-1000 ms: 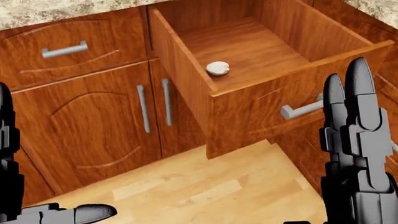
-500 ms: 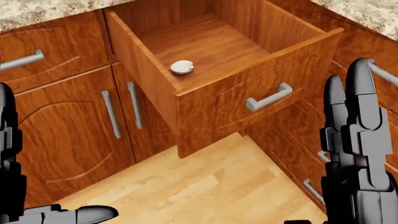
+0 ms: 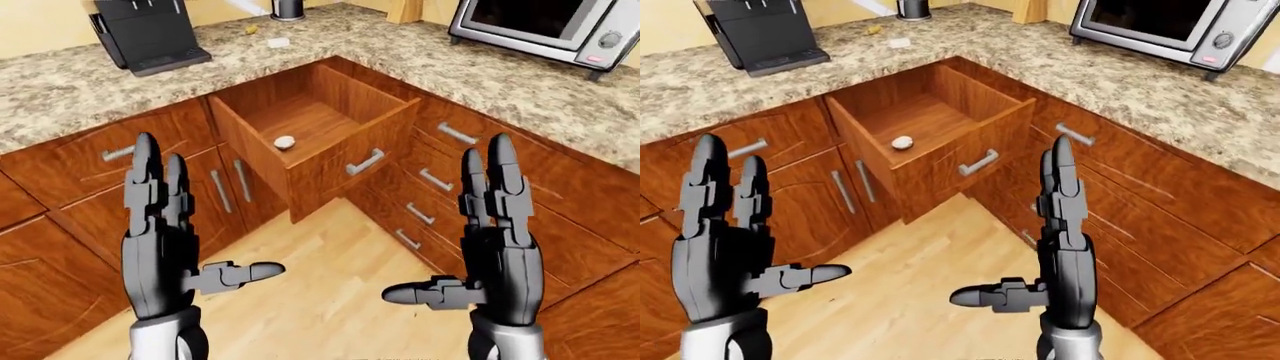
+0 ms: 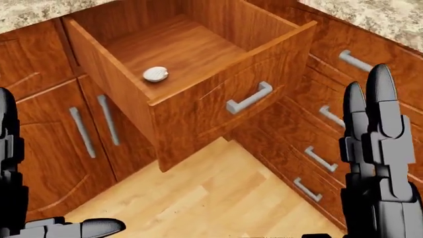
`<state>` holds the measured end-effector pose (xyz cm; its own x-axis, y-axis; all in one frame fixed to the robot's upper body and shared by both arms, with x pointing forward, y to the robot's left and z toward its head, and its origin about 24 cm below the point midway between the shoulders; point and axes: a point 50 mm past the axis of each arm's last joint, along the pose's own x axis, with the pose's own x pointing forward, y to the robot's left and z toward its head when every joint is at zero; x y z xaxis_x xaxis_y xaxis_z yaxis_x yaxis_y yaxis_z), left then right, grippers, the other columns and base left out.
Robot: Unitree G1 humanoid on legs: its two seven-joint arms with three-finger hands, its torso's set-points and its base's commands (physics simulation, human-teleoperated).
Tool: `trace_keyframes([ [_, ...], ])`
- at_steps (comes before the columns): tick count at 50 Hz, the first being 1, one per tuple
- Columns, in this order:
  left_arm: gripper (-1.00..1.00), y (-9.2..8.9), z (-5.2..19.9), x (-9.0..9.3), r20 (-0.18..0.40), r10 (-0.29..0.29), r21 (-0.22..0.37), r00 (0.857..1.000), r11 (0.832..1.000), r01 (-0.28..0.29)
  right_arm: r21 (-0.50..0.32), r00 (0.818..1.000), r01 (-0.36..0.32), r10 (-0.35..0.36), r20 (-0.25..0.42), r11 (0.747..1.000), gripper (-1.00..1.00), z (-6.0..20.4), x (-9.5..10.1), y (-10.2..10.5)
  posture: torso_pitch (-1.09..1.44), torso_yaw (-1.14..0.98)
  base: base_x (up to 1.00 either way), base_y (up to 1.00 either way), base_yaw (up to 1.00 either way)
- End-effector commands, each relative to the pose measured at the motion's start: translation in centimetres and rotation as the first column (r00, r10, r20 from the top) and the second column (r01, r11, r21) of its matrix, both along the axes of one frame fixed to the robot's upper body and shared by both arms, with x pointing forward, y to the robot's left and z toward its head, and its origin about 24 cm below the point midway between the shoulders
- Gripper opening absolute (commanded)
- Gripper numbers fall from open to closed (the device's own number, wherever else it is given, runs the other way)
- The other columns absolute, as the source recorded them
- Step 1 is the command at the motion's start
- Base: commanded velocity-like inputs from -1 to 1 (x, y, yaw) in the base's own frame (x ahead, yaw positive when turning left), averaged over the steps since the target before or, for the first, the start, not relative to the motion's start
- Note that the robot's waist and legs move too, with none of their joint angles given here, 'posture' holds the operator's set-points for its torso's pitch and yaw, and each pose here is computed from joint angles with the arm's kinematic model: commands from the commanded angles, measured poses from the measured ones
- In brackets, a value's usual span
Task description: Close the right drawer.
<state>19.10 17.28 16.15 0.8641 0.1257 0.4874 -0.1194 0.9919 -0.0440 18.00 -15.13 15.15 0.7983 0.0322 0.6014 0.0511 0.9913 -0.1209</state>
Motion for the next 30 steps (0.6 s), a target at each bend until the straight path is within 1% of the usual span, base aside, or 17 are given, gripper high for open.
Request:
trace_keyframes([
  [1,1.00,-0.23,1.12,-0.43,0.072,-0.011,0.008,0.997,1.000,0.010,-0.002,0.998,0.001,-0.001,0.069,1.000,1.00,1.05,-0.44,-0.04,0.00,0.00,0.00,0.00,-0.23],
  [30,1.00,-0.23,1.21,-0.46,0.074,-0.012,0.007,0.997,1.000,0.011,-0.001,0.998,-0.002,0.002,0.069,1.000,1.00,1.06,-0.46,-0.03,0.00,0.00,0.00,0.00,-0.23],
])
